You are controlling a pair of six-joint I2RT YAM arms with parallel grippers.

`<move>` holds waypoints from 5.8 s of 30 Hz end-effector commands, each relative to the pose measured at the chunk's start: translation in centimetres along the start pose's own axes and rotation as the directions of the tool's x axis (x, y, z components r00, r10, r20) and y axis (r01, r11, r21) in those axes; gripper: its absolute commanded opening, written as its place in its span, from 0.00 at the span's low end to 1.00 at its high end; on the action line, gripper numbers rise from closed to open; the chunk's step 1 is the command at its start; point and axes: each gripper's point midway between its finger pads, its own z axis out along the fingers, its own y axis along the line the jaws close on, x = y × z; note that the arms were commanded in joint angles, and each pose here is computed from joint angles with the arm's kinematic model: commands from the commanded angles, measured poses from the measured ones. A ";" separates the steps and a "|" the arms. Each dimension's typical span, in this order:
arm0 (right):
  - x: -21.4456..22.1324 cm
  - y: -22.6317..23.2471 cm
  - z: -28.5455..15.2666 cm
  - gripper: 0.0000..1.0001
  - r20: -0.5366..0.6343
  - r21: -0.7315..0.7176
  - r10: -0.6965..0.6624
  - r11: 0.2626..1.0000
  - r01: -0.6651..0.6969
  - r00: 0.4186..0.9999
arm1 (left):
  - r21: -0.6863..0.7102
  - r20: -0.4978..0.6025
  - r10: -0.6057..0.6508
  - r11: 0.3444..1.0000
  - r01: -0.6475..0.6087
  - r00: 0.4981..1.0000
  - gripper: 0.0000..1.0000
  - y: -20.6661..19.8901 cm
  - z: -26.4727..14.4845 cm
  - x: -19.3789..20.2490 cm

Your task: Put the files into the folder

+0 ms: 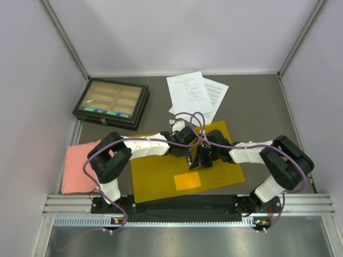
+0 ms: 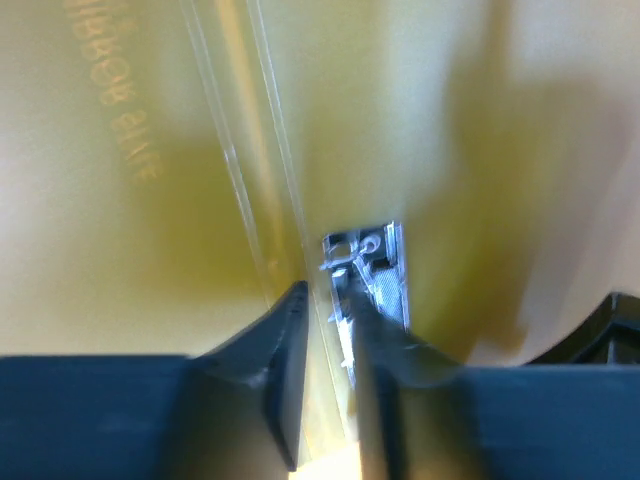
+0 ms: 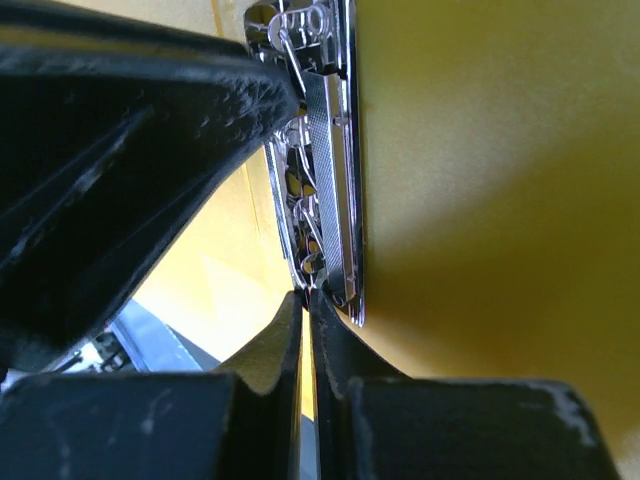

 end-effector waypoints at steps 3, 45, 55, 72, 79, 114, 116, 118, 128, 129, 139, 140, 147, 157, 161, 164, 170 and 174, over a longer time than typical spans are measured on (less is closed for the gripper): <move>1.9 -8.3 1.6 0.00 0.022 0.295 0.056 0.954 -0.060 0.998 | 0.106 0.109 0.120 0.986 -0.132 0.987 0.51 -2.0 -5.2 -3.3; -2.5 0.5 0.1 0.00 0.007 0.274 0.004 0.962 -0.006 1.000 | -0.045 -0.105 0.112 0.992 -0.117 0.988 0.00 9.2 -1.8 6.5; -0.1 -8.0 0.9 0.00 -0.030 0.565 0.072 0.824 -0.042 0.997 | -0.049 -0.109 0.126 0.990 -0.132 0.986 0.00 9.4 -2.0 6.5; -0.4 -6.3 -0.2 0.00 -0.208 0.624 0.098 0.780 0.055 0.973 | -0.033 -0.116 0.205 0.977 -0.210 0.972 0.00 9.6 -1.7 6.7; 0.8 -8.4 -0.4 0.00 -0.304 0.631 0.195 0.775 0.043 0.932 | -0.063 -0.134 0.229 0.969 -0.239 0.964 0.00 11.1 -1.2 7.6; -7.8 7.0 -1.7 0.00 -0.120 0.150 -0.009 0.988 0.027 0.993 | 0.063 -0.061 0.286 0.957 -0.282 0.956 0.00 6.3 -5.2 3.8; -8.3 8.0 -1.8 0.05 -0.087 0.102 -0.030 0.994 0.038 0.996 | 0.063 -0.035 0.288 0.956 -0.286 0.957 0.03 5.5 -5.8 2.8; -9.2 9.3 -2.1 0.18 -0.041 0.048 -0.065 0.997 0.067 0.997 | 0.077 -0.014 0.286 0.956 -0.284 0.958 0.05 4.5 -6.4 1.8; -9.1 10.2 -2.9 0.60 0.057 -0.054 -0.180 0.982 0.183 0.982 | 0.139 0.091 0.258 0.953 -0.269 0.962 0.15 2.4 -11.3 -1.9; -9.1 10.1 -2.8 0.64 0.058 -0.060 -0.189 0.979 0.193 0.980 | 0.133 0.103 0.252 0.955 -0.265 0.962 0.15 2.4 -11.8 -2.3; -9.7 12.2 -1.2 0.72 0.043 -0.199 -0.191 0.960 0.196 0.981 | 0.172 0.218 0.158 0.965 -0.197 0.963 0.20 2.7 -15.8 -4.6; -9.8 12.5 -1.1 0.72 0.043 -0.211 -0.194 0.957 0.199 0.980 | 0.175 0.216 0.155 0.965 -0.194 0.964 0.21 2.8 -15.9 -4.5; -12.5 13.0 1.8 0.75 0.041 -0.209 -0.226 0.951 0.229 0.973 | 0.195 0.215 0.112 0.968 -0.156 0.970 0.29 3.5 -16.5 -4.1; -16.3 13.1 5.1 0.80 0.047 -0.191 -0.273 0.942 0.277 0.961 | 0.255 0.178 0.064 0.961 -0.109 0.982 0.40 3.8 -16.4 -2.5; -17.3 12.5 6.6 0.82 0.025 -0.176 -0.277 0.945 0.277 0.961 | 0.286 0.160 0.065 0.952 -0.109 0.985 0.44 3.1 -16.4 -2.2; -17.9 12.3 7.3 0.82 0.007 -0.173 -0.285 0.944 0.282 0.959 | 0.307 0.129 0.074 0.945 -0.111 0.989 0.45 2.7 -16.3 -1.6; -18.4 13.5 5.9 0.82 0.024 -0.166 -0.320 0.933 0.320 0.947 | 0.325 0.109 0.069 0.940 -0.102 0.992 0.48 2.5 -15.8 -0.9; -19.6 14.9 2.4 0.83 0.092 -0.163 -0.321 0.929 0.332 0.943 | 0.353 0.109 0.085 0.928 -0.119 0.990 0.52 1.6 -15.9 -1.1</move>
